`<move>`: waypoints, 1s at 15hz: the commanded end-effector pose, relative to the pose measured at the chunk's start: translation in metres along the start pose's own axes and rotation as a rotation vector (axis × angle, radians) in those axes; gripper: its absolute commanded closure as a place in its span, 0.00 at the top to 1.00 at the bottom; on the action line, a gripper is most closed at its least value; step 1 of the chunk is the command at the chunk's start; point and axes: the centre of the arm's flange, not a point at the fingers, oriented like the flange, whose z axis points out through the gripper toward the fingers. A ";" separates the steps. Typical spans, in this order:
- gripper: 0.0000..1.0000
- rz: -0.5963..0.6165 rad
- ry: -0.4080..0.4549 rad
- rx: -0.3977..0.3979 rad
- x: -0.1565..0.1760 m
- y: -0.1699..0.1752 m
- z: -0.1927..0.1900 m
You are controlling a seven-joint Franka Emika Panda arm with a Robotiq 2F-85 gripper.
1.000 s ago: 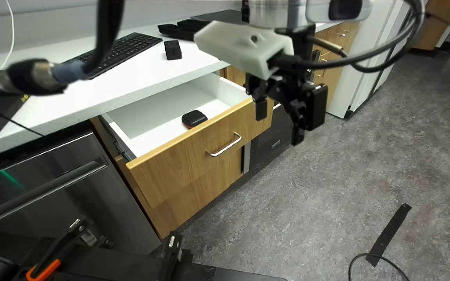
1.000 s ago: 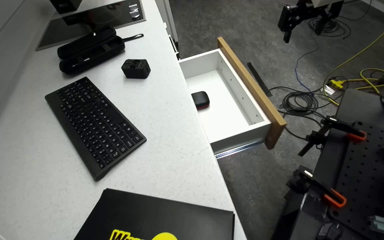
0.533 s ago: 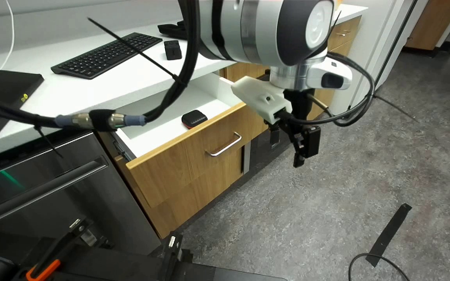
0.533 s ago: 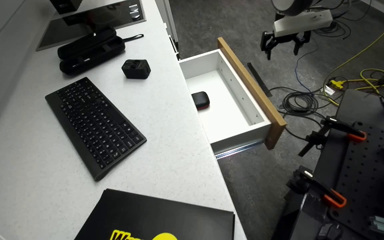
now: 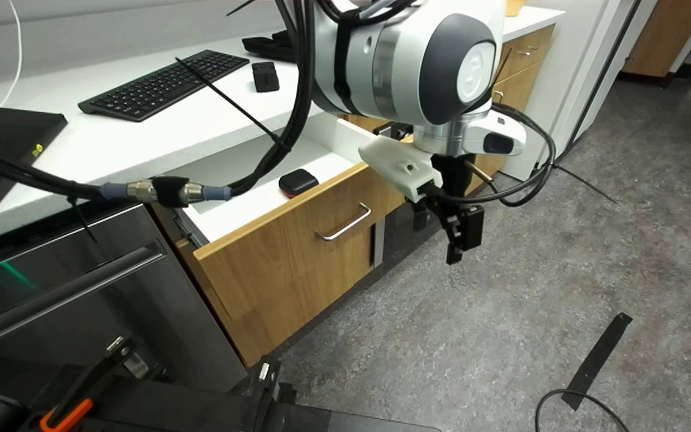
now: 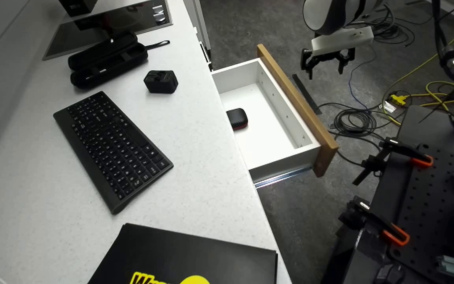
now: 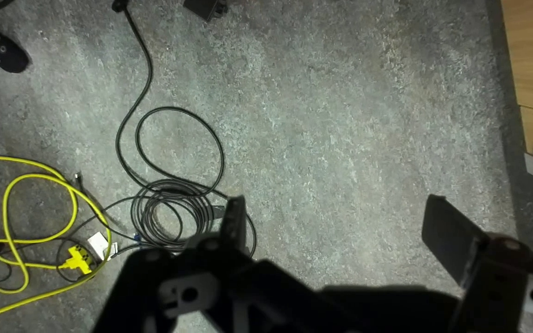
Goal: Close the top drawer
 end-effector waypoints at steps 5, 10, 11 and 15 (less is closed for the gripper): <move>1.00 -0.039 -0.025 0.022 -0.019 -0.051 0.022; 1.00 -0.084 -0.067 0.110 -0.040 -0.088 0.021; 1.00 -0.103 -0.074 0.124 -0.045 -0.094 0.019; 1.00 -0.189 -0.104 0.181 -0.058 -0.139 0.015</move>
